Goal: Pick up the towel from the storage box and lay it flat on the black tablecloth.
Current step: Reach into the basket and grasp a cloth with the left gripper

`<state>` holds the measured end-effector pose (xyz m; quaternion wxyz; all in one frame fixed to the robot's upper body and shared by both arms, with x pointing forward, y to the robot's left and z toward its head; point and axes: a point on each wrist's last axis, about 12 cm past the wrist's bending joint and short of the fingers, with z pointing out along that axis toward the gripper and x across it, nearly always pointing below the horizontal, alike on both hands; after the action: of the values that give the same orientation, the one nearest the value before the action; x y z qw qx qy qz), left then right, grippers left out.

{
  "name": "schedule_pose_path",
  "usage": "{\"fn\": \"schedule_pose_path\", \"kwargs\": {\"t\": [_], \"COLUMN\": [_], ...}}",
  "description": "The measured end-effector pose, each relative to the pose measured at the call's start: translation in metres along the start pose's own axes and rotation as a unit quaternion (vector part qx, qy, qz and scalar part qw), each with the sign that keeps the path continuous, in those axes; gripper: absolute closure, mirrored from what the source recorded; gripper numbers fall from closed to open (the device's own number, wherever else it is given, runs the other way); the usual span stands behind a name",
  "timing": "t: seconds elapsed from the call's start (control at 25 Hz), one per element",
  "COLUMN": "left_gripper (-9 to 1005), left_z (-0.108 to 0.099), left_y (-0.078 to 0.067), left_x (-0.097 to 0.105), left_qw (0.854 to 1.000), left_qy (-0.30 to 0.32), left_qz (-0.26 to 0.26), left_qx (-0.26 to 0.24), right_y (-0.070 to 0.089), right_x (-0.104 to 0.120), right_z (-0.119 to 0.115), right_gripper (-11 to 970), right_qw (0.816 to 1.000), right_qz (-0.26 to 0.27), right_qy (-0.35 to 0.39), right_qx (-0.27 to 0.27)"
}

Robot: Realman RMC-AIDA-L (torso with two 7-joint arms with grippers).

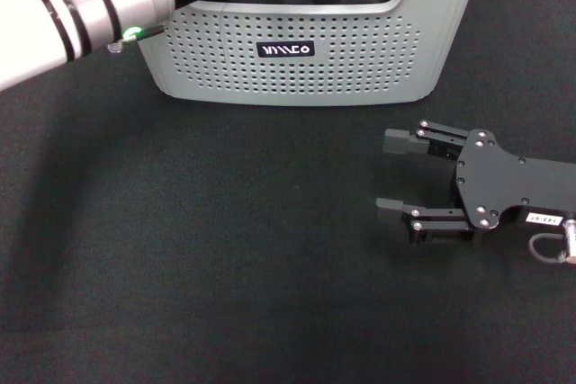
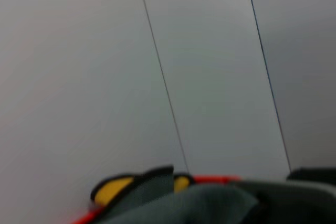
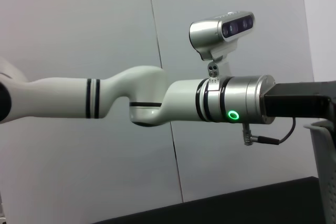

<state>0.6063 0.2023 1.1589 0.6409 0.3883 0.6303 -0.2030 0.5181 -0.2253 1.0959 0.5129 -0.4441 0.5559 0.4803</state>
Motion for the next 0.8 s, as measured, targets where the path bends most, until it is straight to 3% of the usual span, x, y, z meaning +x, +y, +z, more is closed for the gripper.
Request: {"fn": "schedule_pose_path", "kwargs": {"t": [0.24,0.44,0.72,0.8], "left_gripper": [172,174,176,233], "left_z": [0.007,0.019,0.021,0.020], "left_y": [0.002,0.003,0.004,0.006], "left_x": [-0.004,-0.005,-0.006,-0.004], "left_qw": [0.998,0.994,0.991,0.990], "left_qy": [0.065,0.098,0.116,0.117], "left_qz": [-0.016,-0.004,0.004,0.003], "left_qx": [-0.009,-0.047,-0.072,-0.080], "right_y": [-0.001,-0.001,-0.001,-0.001], "right_x": [-0.001,-0.001,0.000,0.000], "right_z": [0.000,-0.001,-0.001,-0.001], "right_gripper": [134,134,134,134], "right_qw": [1.000,1.000,1.000,1.000], "right_qz": [-0.002,-0.001,-0.002,-0.002], "right_qy": [0.001,0.000,0.000,0.000], "right_qx": [0.000,0.002,0.003,0.003]}}
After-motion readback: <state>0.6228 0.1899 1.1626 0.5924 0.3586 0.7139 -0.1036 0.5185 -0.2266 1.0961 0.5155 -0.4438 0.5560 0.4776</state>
